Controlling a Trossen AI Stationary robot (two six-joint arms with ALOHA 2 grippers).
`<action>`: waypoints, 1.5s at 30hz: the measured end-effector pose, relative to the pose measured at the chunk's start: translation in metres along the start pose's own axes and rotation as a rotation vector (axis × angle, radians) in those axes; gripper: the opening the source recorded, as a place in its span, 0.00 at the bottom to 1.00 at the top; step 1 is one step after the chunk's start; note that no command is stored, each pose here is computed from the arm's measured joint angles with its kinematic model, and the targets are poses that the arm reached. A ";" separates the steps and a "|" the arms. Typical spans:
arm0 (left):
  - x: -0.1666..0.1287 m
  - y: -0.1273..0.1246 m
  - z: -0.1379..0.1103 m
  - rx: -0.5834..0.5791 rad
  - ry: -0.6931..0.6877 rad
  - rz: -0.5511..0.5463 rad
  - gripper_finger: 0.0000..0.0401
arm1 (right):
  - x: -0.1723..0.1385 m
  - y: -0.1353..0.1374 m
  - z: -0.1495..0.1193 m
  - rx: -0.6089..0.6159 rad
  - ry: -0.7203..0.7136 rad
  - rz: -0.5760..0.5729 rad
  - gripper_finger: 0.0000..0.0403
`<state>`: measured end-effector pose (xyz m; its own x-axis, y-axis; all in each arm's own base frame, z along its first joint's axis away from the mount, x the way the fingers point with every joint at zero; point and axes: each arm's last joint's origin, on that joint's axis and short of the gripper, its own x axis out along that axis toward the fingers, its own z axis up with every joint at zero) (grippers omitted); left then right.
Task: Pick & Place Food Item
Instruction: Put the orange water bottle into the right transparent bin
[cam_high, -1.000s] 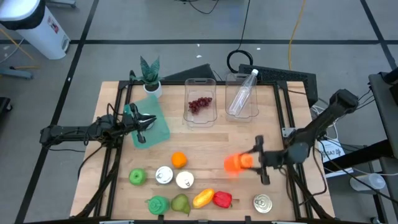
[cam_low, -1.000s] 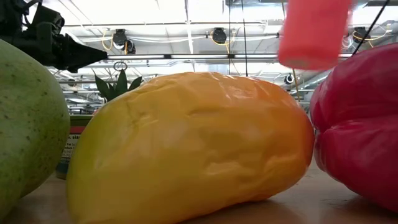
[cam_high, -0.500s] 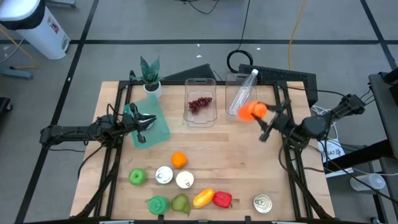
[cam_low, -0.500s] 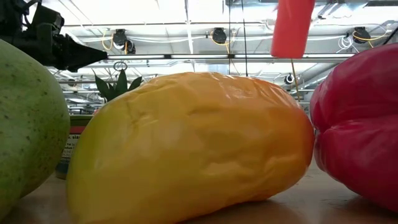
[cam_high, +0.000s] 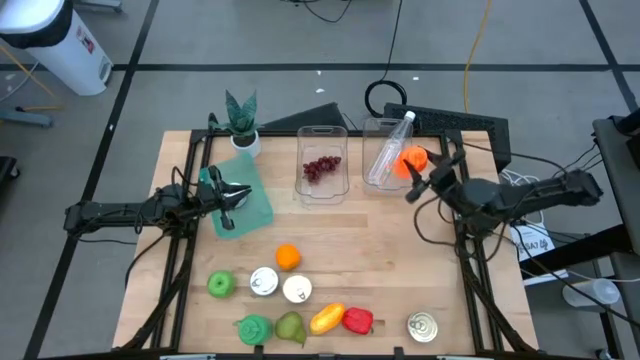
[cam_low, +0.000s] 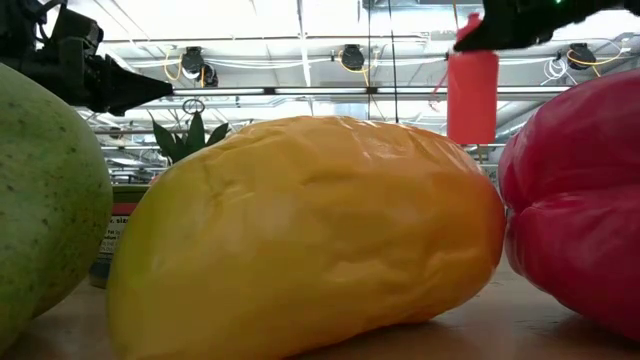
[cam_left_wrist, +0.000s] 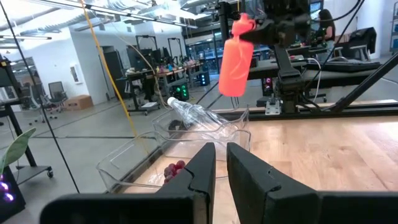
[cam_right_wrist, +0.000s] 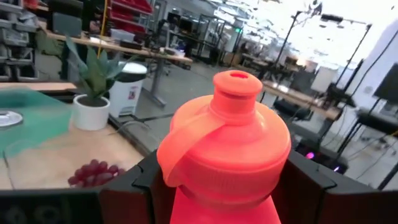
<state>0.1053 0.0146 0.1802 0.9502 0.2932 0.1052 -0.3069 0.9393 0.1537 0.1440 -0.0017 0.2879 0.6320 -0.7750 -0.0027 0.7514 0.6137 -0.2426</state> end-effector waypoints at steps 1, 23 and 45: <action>0.000 0.000 0.000 0.000 0.000 0.000 0.13 | 0.002 0.000 -0.004 0.013 0.003 0.009 0.49; 0.000 0.000 0.000 0.001 0.001 0.000 0.13 | 0.028 -0.009 -0.068 0.123 0.115 -0.028 0.49; 0.000 0.000 0.000 0.001 0.001 0.001 0.13 | 0.032 -0.013 -0.110 0.197 0.164 -0.036 0.50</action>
<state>0.1053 0.0147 0.1801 0.9500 0.2942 0.1042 -0.3077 0.9389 0.1542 0.1333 -0.0512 0.1842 0.5770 -0.8012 -0.1587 0.8054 0.5904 -0.0522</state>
